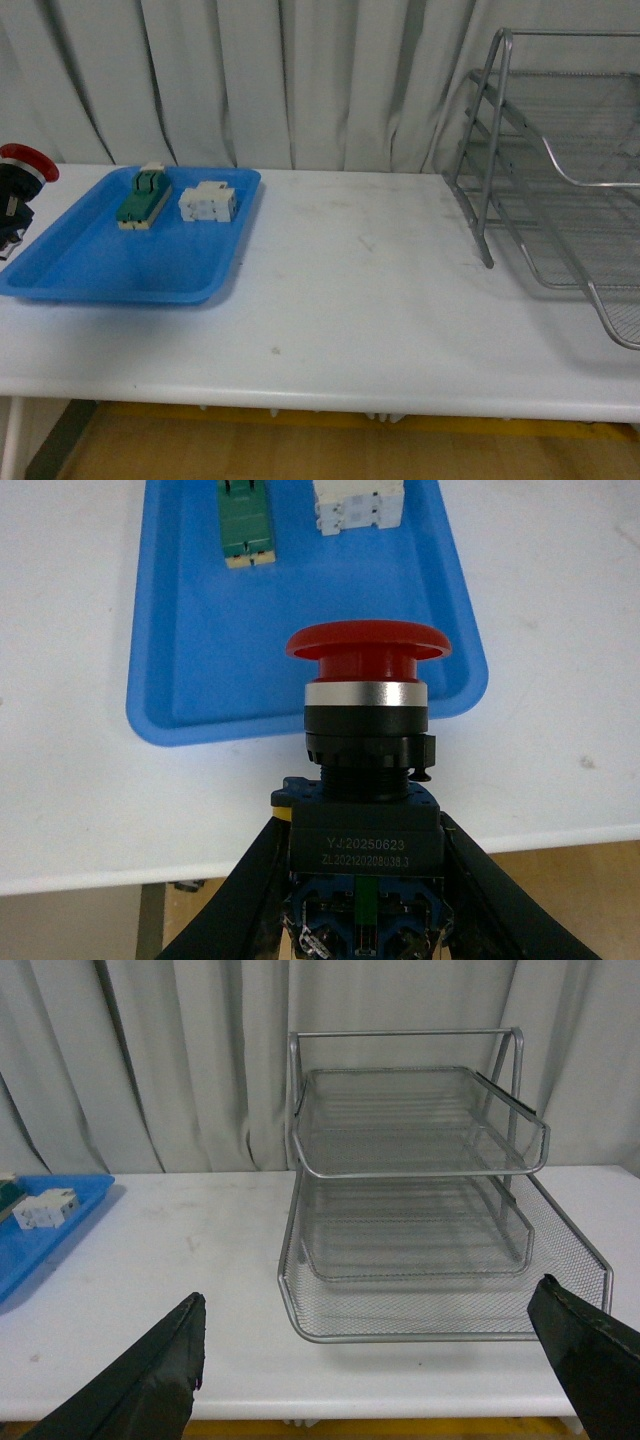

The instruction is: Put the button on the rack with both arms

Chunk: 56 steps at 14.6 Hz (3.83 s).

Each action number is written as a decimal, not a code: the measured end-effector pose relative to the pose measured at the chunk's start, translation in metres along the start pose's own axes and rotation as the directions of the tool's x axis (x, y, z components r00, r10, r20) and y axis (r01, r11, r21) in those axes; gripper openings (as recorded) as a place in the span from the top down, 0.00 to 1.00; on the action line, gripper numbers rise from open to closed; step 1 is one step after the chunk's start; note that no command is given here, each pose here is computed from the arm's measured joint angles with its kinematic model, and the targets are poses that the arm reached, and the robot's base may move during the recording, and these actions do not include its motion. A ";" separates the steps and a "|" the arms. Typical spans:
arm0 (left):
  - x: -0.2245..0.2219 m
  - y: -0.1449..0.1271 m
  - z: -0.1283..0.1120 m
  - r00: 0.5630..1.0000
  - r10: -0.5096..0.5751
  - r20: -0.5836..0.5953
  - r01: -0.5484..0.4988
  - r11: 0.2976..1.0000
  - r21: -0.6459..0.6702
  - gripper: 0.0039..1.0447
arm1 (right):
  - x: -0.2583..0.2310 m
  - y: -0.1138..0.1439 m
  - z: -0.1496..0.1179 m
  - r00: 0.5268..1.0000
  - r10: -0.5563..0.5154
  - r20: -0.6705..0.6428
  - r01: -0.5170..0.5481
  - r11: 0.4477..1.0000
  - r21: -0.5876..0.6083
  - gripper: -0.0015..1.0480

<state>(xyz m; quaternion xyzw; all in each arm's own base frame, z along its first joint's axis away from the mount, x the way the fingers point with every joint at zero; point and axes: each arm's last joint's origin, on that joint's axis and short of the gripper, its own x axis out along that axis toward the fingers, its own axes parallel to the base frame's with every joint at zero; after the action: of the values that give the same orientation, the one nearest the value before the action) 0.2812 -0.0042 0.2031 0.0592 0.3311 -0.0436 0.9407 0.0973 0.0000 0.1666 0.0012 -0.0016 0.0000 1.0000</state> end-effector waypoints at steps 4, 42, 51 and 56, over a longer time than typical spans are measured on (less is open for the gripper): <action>0.002 -0.004 -0.001 1.000 -0.003 -0.003 0.003 1.000 0.015 0.66 | 0.000 0.000 0.000 1.000 0.000 0.000 0.000 1.000 0.000 0.06; 0.166 -0.248 0.114 0.945 -0.268 -0.189 0.321 0.872 0.369 0.32 | 0.000 0.000 0.000 1.000 -0.001 0.000 0.001 1.000 0.000 0.06; 0.044 -0.208 0.121 0.915 -0.399 0.052 0.349 0.851 0.393 0.06 | 0.000 0.000 0.000 1.000 -0.001 0.000 0.001 1.000 0.000 0.06; -0.025 -0.126 0.068 0.849 0.011 0.529 -0.030 0.999 0.028 0.31 | 0.000 0.000 0.000 1.000 -0.001 0.000 0.001 1.000 0.000 0.06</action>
<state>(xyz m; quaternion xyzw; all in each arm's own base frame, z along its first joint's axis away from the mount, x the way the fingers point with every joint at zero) 0.2886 -0.1369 0.2614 0.0649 0.0582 -0.0540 0.9947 0.0973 0.0000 0.1665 0.0012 -0.0016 -0.0004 1.0000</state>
